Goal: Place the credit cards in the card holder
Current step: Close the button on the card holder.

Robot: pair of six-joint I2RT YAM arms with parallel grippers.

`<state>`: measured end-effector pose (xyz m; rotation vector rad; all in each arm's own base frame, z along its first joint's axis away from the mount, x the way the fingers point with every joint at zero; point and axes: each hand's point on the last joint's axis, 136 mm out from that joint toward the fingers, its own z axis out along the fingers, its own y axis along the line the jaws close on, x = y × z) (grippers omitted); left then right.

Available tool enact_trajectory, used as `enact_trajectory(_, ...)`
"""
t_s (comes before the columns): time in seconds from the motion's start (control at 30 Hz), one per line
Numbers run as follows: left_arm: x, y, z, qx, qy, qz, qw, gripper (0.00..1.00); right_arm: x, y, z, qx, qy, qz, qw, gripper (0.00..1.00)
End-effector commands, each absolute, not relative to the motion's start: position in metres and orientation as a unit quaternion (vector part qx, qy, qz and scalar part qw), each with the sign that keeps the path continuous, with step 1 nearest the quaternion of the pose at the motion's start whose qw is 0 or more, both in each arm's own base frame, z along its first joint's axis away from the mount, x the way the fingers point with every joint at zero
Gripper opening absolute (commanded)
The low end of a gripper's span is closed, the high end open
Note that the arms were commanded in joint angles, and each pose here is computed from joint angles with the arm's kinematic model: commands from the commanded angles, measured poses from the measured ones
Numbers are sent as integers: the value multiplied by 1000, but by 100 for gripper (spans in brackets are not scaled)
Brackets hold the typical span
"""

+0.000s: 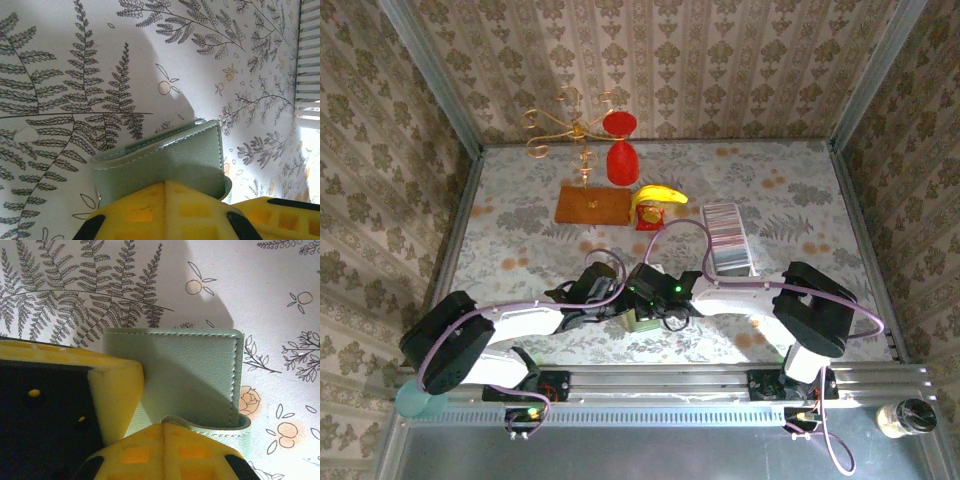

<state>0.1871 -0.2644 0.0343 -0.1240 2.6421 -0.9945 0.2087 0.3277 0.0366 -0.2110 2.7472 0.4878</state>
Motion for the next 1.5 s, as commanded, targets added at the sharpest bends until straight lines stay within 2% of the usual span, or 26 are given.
enact_trajectory(0.0, 174, -253, 18, -46, 936, -321, 135, 2, 188, 283, -11, -65, 988, 69, 123, 0)
enact_trajectory(0.23, 172, -251, 18, -46, 937, -318, 136, 2, 189, 257, -27, -22, 991, 70, 112, 0)
enact_trajectory(0.47, 169, -253, 17, -39, 939, -313, 136, 1, 187, 263, -45, -7, 991, 110, 77, 0)
enact_trajectory(0.87, 166, -248, 11, -37, 944, -297, 136, 1, 207, 268, -6, -4, 978, 153, 139, 0)
enact_trajectory(1.37, 166, -249, 11, -33, 946, -291, 138, 0, 221, 271, 8, 7, 972, 176, 154, 0)
enact_trajectory(1.47, 166, -249, 11, -33, 946, -291, 140, 0, 219, 274, 1, -3, 976, 171, 137, 0)
